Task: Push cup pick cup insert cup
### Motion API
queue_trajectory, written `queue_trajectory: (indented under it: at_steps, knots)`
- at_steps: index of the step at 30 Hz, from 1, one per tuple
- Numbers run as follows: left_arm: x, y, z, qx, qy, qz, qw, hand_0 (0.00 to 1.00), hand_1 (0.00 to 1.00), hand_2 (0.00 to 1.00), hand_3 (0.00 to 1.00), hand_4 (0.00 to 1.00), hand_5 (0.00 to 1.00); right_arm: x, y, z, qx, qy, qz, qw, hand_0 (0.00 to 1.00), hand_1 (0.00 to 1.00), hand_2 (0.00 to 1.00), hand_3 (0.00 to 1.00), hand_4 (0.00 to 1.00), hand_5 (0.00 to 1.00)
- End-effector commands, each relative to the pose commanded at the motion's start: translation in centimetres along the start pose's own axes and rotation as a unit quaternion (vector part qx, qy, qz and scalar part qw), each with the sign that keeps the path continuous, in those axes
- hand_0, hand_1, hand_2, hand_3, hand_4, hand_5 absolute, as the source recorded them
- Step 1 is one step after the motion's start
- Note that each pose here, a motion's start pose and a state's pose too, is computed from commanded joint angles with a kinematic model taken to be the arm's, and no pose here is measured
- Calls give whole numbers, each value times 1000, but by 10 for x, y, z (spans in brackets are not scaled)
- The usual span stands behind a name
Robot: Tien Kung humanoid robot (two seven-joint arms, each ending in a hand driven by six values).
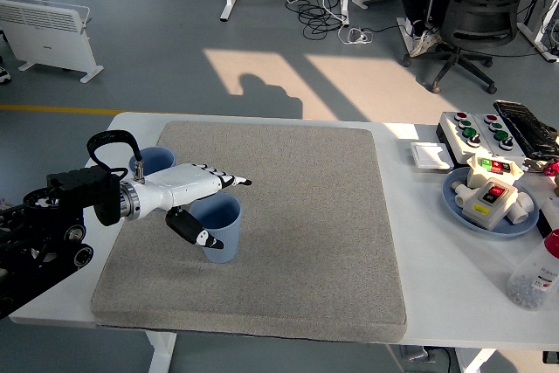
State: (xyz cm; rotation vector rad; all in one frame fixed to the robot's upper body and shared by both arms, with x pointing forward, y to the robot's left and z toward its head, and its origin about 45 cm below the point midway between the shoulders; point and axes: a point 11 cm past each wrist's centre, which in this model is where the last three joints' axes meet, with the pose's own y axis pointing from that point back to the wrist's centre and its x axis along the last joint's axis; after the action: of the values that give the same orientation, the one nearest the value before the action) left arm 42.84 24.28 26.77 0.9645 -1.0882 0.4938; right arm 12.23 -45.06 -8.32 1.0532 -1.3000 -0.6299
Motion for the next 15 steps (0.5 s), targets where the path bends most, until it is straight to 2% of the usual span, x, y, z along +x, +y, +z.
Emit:
queue_trajectory:
  at_steps: [5, 6, 11, 12, 15]
  knots:
    - [-6, -4, -4, 8, -10, -12, 1000, 870, 871, 970, 975, 849, 189, 1, 0, -1, 1, 1, 0, 1000, 730, 665, 636, 572, 129, 361]
    - [-7, -4, -4, 8, -12, -13, 1000, 706, 796, 899, 850, 780, 96, 1, 0, -1, 1, 1, 0, 1000, 730, 665, 636, 572, 129, 361]
    - [-9, -5, -4, 8, -27, -15, 1000, 706, 796, 899, 850, 780, 96, 1, 0, 0, 0, 1, 1, 1000, 730, 665, 636, 572, 129, 361]
    - [-9, -4, -4, 7, -27, -14, 1000, 483, 672, 799, 679, 679, 2, 1, 0, 1, -1, 1, 1, 1000, 730, 665, 636, 572, 129, 361]
    - [-8, -4, -3, 5, -27, -9, 1000, 483, 672, 799, 679, 679, 2, 1, 0, 1, -1, 1, 1, 1000, 730, 665, 636, 572, 129, 361]
